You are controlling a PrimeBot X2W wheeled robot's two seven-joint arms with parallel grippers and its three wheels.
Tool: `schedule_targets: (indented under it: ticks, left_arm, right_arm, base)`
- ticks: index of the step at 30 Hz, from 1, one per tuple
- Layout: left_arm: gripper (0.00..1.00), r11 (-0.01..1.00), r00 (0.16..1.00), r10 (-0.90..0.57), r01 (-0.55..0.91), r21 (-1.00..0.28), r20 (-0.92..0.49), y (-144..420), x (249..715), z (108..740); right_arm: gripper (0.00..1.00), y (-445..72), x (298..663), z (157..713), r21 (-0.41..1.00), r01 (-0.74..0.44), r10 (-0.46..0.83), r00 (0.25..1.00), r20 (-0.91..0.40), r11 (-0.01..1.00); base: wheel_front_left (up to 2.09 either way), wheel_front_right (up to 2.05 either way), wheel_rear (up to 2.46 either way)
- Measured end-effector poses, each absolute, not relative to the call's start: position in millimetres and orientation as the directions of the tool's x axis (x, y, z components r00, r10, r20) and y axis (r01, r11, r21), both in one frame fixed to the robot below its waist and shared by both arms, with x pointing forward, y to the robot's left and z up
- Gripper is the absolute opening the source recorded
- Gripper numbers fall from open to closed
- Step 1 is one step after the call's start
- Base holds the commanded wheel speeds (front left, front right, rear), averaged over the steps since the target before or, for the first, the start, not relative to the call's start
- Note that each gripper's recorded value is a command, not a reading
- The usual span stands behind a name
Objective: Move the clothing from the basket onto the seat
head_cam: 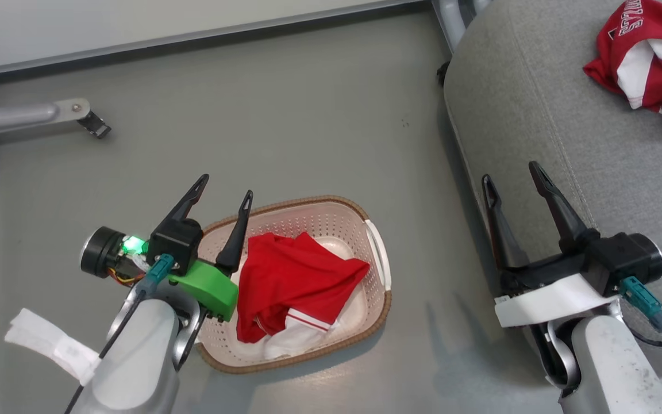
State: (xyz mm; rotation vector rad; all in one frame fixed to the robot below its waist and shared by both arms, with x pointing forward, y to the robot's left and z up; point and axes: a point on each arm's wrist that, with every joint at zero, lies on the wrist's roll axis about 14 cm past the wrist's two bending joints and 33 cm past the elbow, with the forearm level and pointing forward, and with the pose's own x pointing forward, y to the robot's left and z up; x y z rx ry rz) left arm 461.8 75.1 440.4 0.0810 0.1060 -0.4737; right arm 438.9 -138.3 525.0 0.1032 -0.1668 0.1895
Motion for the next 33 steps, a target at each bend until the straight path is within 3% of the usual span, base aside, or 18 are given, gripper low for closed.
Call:
schedule_targets:
  ticks: [16, 33]
  left_arm:
    - [1.00, 0.708, 0.648, -0.615, 0.705, 0.049, -0.448, 22, 477, 306]
    - [1.00, 0.551, 0.373, -0.564, 0.834, 0.000, -0.737, 36, 449, 165]
  right_arm:
    - [1.00, -163, 477, 488, 0.079, -0.136, 0.126, 0.985, 0.115, 0.988]
    - [1.00, -168, 512, 420, 0.058, -0.131, 0.131, 0.991, 0.010, 0.990]
  base:
    - [0.00, 0.00, 0.00]
    - [0.00, 0.00, 0.00]
